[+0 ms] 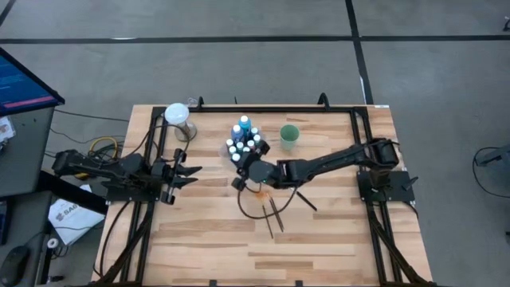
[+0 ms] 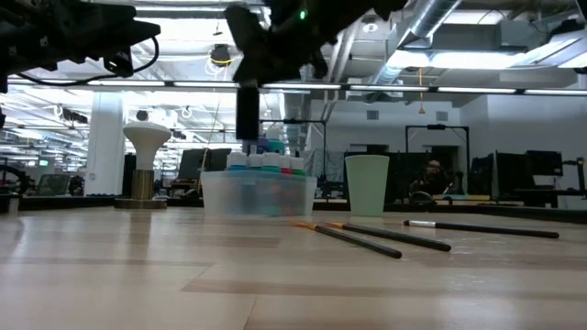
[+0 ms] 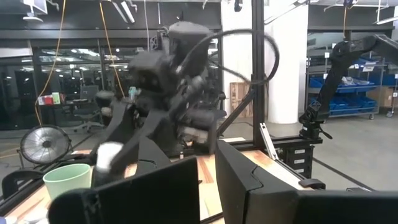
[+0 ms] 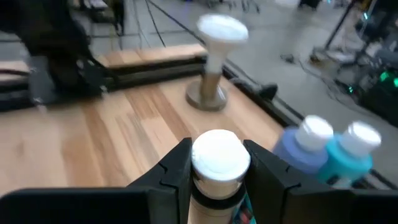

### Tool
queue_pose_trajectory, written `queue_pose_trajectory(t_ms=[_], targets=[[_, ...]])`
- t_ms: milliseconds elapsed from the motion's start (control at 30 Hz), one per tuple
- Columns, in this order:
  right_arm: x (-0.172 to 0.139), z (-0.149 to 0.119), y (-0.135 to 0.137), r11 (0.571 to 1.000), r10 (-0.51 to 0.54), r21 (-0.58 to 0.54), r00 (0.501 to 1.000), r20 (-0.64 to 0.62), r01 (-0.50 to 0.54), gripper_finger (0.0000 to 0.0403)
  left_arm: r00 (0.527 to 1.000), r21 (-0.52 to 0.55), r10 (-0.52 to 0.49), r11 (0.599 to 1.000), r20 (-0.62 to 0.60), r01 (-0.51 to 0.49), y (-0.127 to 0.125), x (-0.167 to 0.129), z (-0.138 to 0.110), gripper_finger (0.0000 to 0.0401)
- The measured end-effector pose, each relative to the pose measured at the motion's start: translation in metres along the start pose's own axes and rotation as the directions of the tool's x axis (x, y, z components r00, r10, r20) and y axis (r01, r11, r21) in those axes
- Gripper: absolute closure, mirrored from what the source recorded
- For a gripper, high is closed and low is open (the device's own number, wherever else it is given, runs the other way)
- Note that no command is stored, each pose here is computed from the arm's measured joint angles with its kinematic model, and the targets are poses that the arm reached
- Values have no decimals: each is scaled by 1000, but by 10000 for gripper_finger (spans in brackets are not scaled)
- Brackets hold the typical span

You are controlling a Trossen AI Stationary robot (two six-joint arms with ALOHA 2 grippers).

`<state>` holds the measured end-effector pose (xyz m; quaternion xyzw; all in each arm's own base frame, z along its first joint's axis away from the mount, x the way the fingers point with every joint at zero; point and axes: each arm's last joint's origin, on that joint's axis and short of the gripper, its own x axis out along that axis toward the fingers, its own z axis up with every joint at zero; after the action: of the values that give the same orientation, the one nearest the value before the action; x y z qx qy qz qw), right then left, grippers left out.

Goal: Pick & Place Paint Supplies
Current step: Put the small black paint bottle into the transparent bin

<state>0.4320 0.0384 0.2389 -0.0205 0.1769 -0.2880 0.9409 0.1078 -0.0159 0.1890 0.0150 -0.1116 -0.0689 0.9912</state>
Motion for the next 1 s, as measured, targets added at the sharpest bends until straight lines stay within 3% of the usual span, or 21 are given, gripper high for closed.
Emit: queue_pose_trajectory(t_ms=[300, 433, 600, 1000], targets=[[15, -17, -4, 999, -30, 40, 999, -40, 31, 296, 1000, 0, 0, 1000, -7, 0, 0, 0, -1, 400], [24, -21, -3, 998, 4, 65, 1000, -25, -2, 296, 1000, 0, 0, 1000, -7, 0, 0, 0, -1, 400], [34, -34, 2, 999, 7, 43, 1000, -27, -6, 296, 1000, 0, 0, 1000, -6, 0, 0, 0, -1, 400], [32, -31, -1, 1000, -9, -12, 999, -35, 9, 296, 1000, 0, 0, 1000, 3, 0, 0, 0, 0, 400]])
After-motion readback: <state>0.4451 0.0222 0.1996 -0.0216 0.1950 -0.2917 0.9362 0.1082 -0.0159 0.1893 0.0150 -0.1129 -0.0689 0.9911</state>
